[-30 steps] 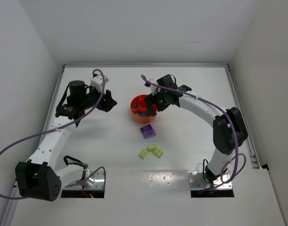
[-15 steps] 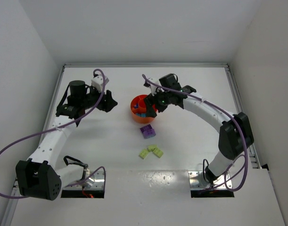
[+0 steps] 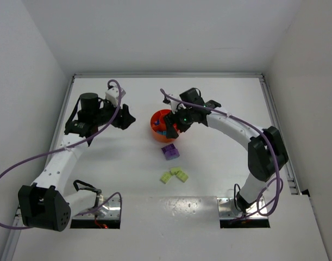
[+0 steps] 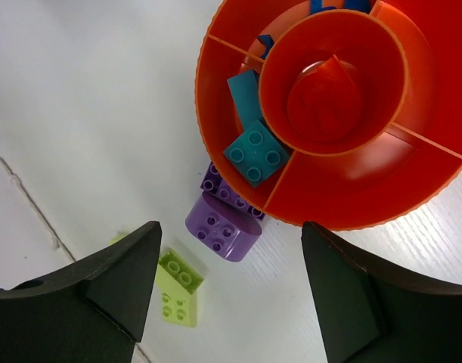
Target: Sort the legos into containers by color
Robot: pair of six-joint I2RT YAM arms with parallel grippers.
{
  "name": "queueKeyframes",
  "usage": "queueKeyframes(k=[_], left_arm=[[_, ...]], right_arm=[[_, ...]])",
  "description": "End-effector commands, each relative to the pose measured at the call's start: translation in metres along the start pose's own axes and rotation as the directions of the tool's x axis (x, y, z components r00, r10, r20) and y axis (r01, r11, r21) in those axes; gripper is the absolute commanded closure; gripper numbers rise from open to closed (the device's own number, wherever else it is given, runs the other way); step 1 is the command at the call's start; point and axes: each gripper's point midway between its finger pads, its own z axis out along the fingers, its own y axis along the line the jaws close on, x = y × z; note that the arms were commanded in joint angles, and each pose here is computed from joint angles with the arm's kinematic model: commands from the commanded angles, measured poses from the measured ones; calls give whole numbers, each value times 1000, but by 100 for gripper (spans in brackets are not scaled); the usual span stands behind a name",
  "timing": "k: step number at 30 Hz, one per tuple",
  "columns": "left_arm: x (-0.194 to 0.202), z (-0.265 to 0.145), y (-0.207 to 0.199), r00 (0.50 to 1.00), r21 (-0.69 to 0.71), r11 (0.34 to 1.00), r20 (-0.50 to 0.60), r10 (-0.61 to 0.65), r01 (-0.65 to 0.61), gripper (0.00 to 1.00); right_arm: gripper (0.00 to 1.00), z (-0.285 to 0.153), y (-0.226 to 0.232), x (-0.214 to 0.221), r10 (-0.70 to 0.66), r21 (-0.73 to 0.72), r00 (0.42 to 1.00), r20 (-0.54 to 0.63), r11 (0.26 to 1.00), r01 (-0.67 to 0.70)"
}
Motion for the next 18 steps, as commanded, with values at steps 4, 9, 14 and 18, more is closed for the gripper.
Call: queueKeyframes(k=[4,9,14,18], left_arm=[[-14,-1,0,998,8,1000,47,30,-31,34],[-14,-1,2,999,-2,1000,46,30,-30,34],[-10,0,2,999,0,1000,38,25,-25,34],[-10,0,2,999,0,1000,38,25,-25,34]], right_arm=[[25,17,7,1,-12,-15,1000,-11,1000,12],[25,21,13,3,-8,-31,1000,-22,1000,7],[25,28,19,5,-19,-43,999,-37,999,18],[25,30,23,-1,-31,-49,999,-30,998,30]])
